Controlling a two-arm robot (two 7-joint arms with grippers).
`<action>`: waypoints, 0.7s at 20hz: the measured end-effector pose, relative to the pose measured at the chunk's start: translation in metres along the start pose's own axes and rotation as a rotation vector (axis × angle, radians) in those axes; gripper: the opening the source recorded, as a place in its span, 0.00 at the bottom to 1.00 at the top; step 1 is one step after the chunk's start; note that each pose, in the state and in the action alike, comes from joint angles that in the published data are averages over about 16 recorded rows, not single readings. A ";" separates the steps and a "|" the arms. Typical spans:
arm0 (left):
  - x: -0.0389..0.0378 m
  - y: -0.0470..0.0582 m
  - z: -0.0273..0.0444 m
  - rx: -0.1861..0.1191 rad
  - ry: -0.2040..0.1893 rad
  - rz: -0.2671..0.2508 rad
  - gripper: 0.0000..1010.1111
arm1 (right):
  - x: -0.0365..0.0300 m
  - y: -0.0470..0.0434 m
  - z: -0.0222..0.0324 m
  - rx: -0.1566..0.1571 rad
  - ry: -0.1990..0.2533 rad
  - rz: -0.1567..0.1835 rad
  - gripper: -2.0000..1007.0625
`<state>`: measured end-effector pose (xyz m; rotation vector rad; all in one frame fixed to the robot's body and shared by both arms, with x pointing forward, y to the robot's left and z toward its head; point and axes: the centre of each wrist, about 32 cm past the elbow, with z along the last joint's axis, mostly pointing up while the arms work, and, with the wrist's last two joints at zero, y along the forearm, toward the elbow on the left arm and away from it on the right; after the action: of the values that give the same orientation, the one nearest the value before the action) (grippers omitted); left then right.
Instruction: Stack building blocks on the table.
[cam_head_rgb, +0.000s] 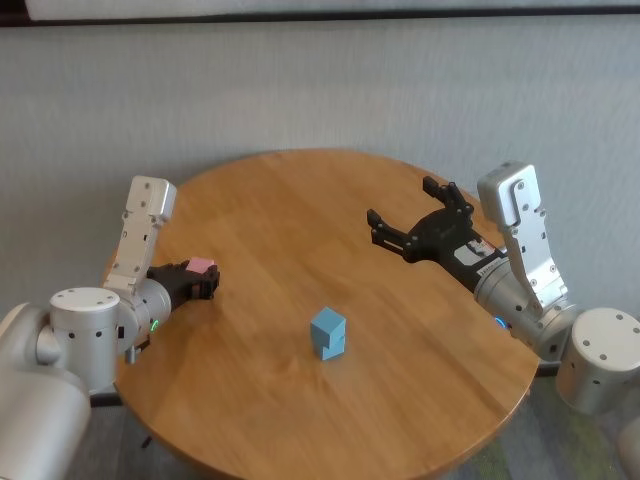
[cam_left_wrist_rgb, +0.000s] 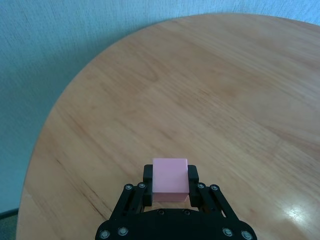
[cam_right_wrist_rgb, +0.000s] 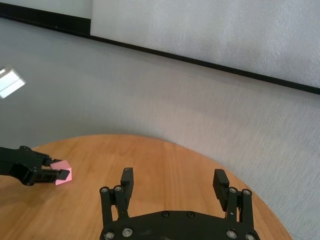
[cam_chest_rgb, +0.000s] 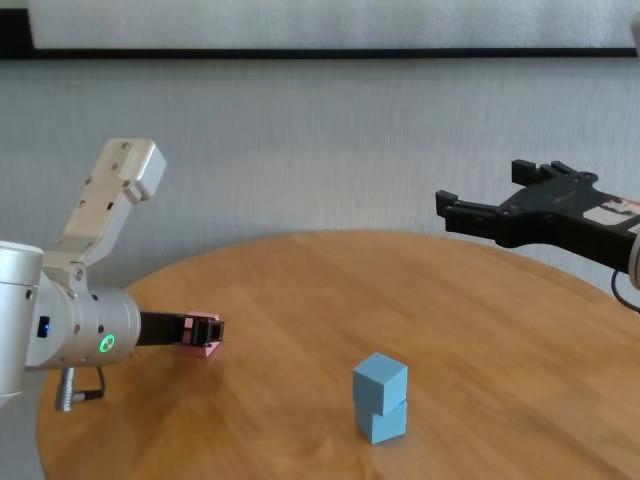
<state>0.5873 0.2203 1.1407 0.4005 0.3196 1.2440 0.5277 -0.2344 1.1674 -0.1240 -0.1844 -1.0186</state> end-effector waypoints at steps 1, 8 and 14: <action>0.0000 0.000 0.0000 0.000 0.000 0.000 0.48 | 0.0000 0.0000 0.0000 0.000 0.000 0.000 1.00; -0.0005 0.000 0.0000 -0.003 -0.003 -0.002 0.40 | 0.0000 0.0000 0.0000 0.000 0.000 0.000 1.00; -0.0041 0.003 0.0011 -0.031 -0.032 -0.018 0.40 | 0.0000 0.0000 0.0000 0.000 0.000 0.000 1.00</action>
<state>0.5838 0.2171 1.1432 0.3902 0.2754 1.2227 0.5277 -0.2344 1.1674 -0.1240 -0.1844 -1.0185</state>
